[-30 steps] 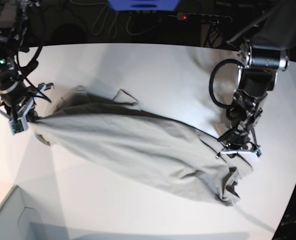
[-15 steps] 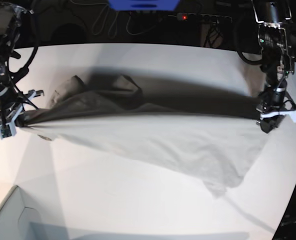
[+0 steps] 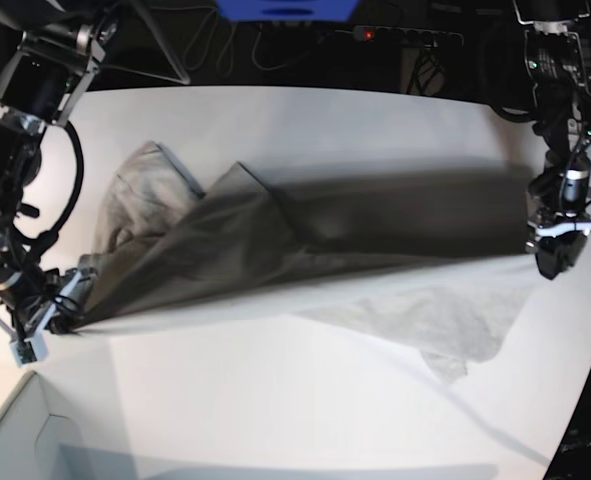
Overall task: Layout the t-shirt on the table in an organized manner, then fold the t-shirt properly
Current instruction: 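Lower the stretched shirt onto the table and release both grippers, then grasp the shirt with the right gripper and pull it toward the table edge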
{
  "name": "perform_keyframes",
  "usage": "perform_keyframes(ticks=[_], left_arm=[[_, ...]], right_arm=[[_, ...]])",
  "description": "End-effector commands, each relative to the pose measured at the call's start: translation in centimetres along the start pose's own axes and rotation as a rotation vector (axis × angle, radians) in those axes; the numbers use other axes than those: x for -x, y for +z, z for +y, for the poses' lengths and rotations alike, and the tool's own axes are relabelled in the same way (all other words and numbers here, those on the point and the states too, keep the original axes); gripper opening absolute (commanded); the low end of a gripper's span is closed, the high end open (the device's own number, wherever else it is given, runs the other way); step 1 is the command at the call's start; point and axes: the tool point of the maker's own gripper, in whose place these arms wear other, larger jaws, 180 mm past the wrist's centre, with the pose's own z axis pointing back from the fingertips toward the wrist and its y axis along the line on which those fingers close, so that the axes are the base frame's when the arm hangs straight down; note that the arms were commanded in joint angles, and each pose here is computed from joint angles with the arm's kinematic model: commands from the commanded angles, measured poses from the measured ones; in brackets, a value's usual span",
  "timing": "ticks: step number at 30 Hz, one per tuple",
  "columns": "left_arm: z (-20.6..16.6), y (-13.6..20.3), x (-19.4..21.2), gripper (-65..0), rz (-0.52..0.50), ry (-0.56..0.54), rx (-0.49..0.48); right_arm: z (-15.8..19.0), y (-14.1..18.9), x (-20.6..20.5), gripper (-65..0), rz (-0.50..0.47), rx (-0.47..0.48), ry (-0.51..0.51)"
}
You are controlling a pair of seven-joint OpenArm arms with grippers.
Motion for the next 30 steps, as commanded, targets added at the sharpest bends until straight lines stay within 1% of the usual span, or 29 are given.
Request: perform_keyframes(ticks=[1, 3, 6, 7, 8, 10, 11, 12, 14, 16, 18, 22, 26, 30], left_arm=[[-0.7, -0.2, -1.8, -64.7, -0.054, -0.011, 0.024], [-0.7, -0.2, -1.8, -64.7, -0.054, -0.011, 0.024], [-0.6, -0.2, -1.7, -64.7, -0.051, -0.016, 0.021], [-0.6, -0.2, -1.7, -64.7, -0.051, -0.017, 0.021], [-0.5, -0.2, -1.7, -64.7, -0.049, -0.017, 0.021], [-0.4, -0.2, -1.6, -64.7, -0.046, -0.018, 0.017], [-0.3, -0.2, -1.6, -64.7, -0.045, -0.017, 0.016], [-0.3, -0.3, -1.6, -64.7, -0.046, -0.017, 0.016], [-0.3, -0.3, -1.5, -64.7, -0.045, -0.016, 0.014], [-0.3, -0.3, -1.5, -64.7, -0.045, -0.016, 0.014], [-0.3, -0.3, -1.5, -64.7, -0.045, -0.016, 0.014], [-0.3, -0.3, -1.5, -64.7, -0.045, -0.016, 0.014], [-0.7, -0.4, -0.9, -64.7, -0.027, -0.018, 0.026], [-0.9, -0.4, -0.6, -64.7, -0.021, -0.018, 0.031]], right_arm=[[-0.5, -0.2, -1.3, -61.1, -0.028, -0.001, 0.025], [0.7, -1.2, -0.6, -53.1, 0.007, -0.045, 0.049], [1.4, -1.3, 1.2, -38.8, 0.056, -0.069, 0.074], [1.5, -0.9, 1.3, -35.2, 0.047, -0.065, 0.082], [2.1, -0.4, 1.4, -33.4, 0.040, -0.067, 0.089], [2.8, 1.0, 1.2, -33.0, 0.013, -0.053, 0.091], [2.8, 2.0, 1.2, -33.0, -0.001, -0.034, 0.082], [3.5, 2.8, 1.2, -33.0, -0.017, -0.028, 0.063], [5.8, 4.4, 1.8, -33.0, -0.033, -0.041, 0.029], [8.5, 5.4, 2.9, -33.0, -0.022, -0.077, 0.002], [12.3, 5.6, 4.2, -33.0, 0.006, -0.159, -0.024], [17.3, 5.2, 6.6, -33.0, 0.069, -0.275, -0.076], [20.1, 4.6, 9.3, -32.5, 0.146, -0.342, -0.143], [21.9, 3.4, 11.5, -32.5, 0.212, -0.397, -0.181]])
